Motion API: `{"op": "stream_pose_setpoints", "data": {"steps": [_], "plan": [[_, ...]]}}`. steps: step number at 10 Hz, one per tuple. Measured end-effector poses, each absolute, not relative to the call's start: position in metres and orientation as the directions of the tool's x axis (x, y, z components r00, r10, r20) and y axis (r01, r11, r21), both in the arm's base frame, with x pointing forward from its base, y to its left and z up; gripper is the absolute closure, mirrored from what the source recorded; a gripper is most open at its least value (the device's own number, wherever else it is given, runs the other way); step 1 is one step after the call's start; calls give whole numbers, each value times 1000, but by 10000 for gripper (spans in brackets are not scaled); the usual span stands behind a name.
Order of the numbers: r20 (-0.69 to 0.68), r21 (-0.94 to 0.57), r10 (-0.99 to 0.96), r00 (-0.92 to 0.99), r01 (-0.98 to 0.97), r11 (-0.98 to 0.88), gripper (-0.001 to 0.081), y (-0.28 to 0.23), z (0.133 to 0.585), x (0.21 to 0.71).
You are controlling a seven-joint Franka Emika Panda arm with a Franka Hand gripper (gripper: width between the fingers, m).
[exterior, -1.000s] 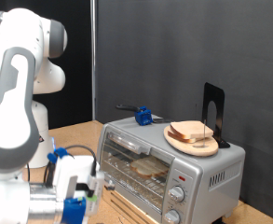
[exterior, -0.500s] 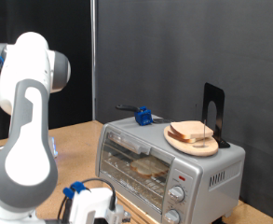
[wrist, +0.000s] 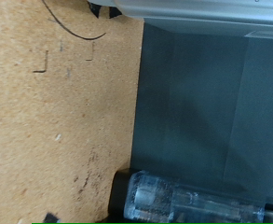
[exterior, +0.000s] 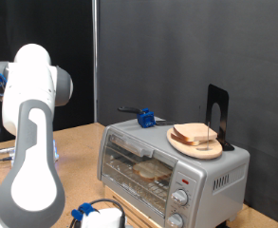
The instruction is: Make a piece of toast with the oven
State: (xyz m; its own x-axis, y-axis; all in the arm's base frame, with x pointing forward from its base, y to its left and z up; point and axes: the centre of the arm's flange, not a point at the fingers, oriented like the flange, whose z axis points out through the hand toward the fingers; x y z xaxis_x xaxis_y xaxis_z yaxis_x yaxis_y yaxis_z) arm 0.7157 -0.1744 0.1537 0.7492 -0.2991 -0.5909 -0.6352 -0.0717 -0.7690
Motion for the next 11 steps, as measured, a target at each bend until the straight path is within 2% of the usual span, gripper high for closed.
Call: {"op": "stream_pose_setpoints", "data": {"steps": [6,11], "plan": [[-512,-832,-222,830,-543,-115,-2,-108,143,702],[-501,-840,-225,836,-532,-108,-2,-49,137,680]]}}
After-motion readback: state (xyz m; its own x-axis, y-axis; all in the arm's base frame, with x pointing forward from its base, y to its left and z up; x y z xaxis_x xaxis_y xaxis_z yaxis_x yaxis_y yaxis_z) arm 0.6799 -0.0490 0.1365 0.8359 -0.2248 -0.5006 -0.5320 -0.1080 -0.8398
